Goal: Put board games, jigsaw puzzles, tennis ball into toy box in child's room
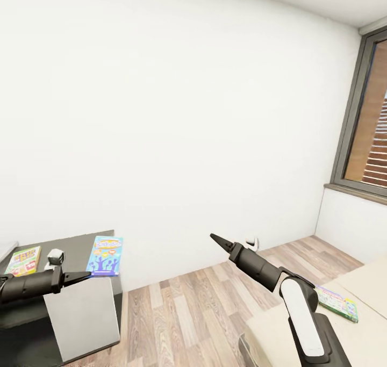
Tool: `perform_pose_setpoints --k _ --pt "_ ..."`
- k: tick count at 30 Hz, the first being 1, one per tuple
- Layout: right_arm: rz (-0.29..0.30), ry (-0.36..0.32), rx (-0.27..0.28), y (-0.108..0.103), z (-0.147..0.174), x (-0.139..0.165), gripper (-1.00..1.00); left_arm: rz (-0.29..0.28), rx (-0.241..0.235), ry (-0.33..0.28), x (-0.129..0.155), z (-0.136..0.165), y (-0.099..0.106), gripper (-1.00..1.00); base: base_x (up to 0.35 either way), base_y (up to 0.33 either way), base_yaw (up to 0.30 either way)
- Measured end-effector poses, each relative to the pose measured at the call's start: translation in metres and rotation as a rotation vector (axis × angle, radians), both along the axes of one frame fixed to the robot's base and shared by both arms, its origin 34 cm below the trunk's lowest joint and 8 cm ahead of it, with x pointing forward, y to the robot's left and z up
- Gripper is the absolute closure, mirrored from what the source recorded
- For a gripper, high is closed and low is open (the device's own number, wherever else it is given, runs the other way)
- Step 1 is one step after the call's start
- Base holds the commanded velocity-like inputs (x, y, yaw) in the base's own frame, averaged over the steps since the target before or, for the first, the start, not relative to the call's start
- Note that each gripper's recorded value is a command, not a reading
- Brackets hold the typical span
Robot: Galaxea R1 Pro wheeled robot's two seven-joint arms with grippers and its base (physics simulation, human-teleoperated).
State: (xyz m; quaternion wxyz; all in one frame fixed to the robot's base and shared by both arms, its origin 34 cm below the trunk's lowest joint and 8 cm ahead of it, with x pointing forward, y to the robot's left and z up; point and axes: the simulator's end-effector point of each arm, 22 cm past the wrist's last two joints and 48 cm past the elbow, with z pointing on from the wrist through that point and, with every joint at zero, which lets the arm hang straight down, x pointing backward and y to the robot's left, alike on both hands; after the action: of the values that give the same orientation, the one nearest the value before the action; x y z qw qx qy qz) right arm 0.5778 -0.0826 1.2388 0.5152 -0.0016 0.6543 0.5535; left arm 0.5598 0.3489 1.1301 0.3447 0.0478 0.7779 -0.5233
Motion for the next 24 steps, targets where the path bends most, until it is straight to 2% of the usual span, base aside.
perform_pose_setpoints --k 9,24 --pt "-0.003 -0.010 -0.001 -0.0013 0.0044 -0.0019 -1.00 -0.001 -0.002 -0.011 -0.0011 0.0047 -0.0009 1.00 0.000 0.000 0.185" --pt "-0.005 -0.012 0.001 -0.0005 0.0055 -0.0021 -1.00 -0.003 -0.002 -0.011 -0.0012 0.0048 -0.0020 1.00 0.000 0.000 0.013"
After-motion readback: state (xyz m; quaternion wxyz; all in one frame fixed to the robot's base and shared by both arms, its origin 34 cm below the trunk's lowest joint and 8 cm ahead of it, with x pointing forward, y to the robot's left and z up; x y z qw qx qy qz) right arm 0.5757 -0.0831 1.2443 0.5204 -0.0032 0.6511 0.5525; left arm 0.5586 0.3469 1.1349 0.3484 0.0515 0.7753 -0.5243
